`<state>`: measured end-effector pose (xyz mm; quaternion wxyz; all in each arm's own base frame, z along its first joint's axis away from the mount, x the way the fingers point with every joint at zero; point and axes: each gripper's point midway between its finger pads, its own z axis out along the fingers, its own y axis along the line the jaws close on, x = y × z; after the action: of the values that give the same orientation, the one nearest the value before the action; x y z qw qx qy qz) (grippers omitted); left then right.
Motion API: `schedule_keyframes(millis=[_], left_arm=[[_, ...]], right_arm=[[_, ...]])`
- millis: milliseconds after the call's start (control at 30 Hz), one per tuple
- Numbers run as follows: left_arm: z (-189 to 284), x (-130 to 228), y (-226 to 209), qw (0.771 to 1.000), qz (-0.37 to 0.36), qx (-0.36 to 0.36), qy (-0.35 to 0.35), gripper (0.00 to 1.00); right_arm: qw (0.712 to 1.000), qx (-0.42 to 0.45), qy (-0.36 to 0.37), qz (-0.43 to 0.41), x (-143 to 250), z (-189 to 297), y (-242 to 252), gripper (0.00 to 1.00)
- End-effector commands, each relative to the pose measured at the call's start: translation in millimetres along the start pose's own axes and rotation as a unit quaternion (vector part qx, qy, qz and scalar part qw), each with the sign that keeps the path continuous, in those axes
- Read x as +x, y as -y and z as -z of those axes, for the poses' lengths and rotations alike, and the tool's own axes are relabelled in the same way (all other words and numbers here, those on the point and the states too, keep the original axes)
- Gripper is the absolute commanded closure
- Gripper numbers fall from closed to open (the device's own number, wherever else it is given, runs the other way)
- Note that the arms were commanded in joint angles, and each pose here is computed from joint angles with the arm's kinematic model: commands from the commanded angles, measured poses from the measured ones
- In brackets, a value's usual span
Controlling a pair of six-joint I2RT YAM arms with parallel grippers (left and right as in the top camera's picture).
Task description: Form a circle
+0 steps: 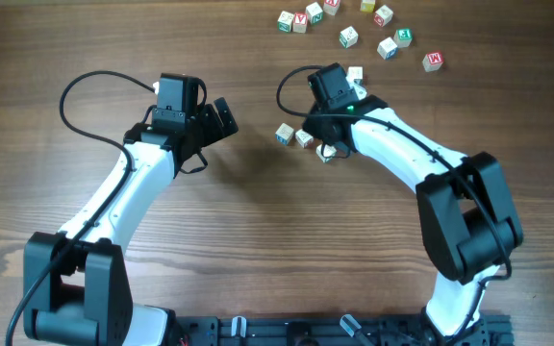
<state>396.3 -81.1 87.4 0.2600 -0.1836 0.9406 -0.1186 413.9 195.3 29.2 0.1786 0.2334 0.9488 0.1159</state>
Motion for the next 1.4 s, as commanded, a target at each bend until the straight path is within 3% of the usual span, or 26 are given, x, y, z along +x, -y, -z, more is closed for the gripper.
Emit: schedule_keyframes(millis=[0,1367], left_arm=[[5.6,-3.0,2.4,1.0,-0.008,0.006,0.008,0.0],[5.6,-3.0,2.4,1.0,-0.008,0.006,0.008,0.0]], right_arm=[[1.0,0.003,-0.012,-0.004,8.0,-7.1,1.9,0.95],[0.999,0.007,-0.035,-0.019,18.6,-18.6,5.6,0.95]])
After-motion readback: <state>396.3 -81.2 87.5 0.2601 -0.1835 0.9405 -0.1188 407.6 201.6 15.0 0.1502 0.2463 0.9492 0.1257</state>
